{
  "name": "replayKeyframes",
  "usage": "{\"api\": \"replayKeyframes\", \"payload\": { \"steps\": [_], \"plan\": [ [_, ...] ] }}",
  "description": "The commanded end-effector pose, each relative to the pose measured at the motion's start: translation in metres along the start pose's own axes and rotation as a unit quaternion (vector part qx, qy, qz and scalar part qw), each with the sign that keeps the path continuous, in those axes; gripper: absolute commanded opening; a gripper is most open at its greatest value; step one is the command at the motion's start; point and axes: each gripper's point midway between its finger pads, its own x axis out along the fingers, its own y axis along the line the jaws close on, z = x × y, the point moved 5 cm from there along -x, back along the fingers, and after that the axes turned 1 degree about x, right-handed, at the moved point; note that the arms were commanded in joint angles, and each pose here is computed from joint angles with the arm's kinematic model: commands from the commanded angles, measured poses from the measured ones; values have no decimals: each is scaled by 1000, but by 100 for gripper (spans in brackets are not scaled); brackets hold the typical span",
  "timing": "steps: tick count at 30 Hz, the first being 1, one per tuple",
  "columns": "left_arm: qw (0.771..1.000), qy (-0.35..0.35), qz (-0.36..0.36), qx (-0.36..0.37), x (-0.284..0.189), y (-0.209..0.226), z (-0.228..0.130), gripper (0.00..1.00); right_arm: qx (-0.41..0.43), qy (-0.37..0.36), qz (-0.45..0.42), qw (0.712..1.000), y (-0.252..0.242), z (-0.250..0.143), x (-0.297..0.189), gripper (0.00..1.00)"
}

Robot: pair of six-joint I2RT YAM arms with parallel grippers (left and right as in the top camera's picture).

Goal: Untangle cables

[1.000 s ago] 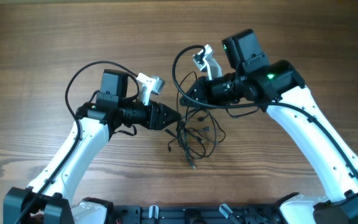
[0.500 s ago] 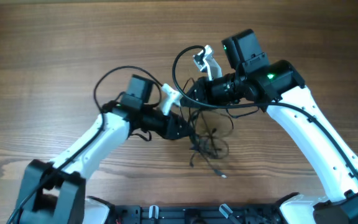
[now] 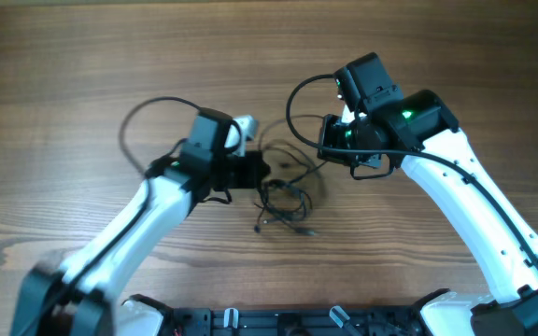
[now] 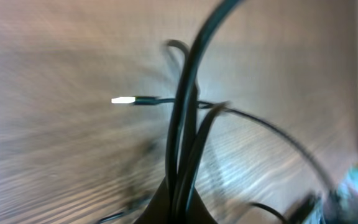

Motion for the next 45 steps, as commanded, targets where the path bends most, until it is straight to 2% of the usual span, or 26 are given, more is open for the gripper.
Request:
{"api": "replayKeyframes", "payload": {
  "steps": [1,7,10,13,20,22,24,27,28,29,31,34,36,38,42,45],
  "plan": [
    [986,-154,57,-27,-75,-2,27,4,24,-41,-60,997,-19,18,2,4],
    [946,-313,72,-37,-176,0,27,4,46,-3,-89,995,-49,35,26,4],
    [929,-359,78,-42,-205,3,22,4,18,16,-41,999,-52,44,30,4],
    [923,-372,89,-48,-213,8,20,4,-6,32,-1,999,-55,47,27,4],
    [906,-397,127,-76,-229,31,23,4,103,24,-23,994,-113,66,14,4],
    [909,-391,119,-82,-228,32,22,4,100,25,-17,995,-123,68,11,4],
    [925,-360,92,-80,-218,27,16,4,66,33,2,997,-120,67,11,10],
    [953,-286,40,-87,-195,20,6,4,-24,54,102,993,-91,59,9,27],
    [962,-258,20,-88,-186,17,4,4,-48,59,136,988,-82,57,7,36],
    [972,-218,-8,-88,-173,12,1,4,-76,61,172,980,-71,54,4,50],
    [982,-159,-42,-88,-150,6,0,4,-119,65,230,964,-48,46,-2,61],
    [989,-117,-49,-74,-125,6,4,4,-151,75,268,949,-23,36,-3,64],
    [989,-116,-62,-65,-117,4,12,4,-164,84,285,941,-5,28,-2,64],
    [982,-152,-87,-66,-120,-1,31,4,-167,94,290,938,20,19,3,68],
    [966,-223,-113,-73,-146,-10,53,4,-125,109,264,950,45,13,22,69],
    [960,-238,-121,-81,-155,-14,55,4,-127,127,268,947,63,6,40,68]
  ]
}}
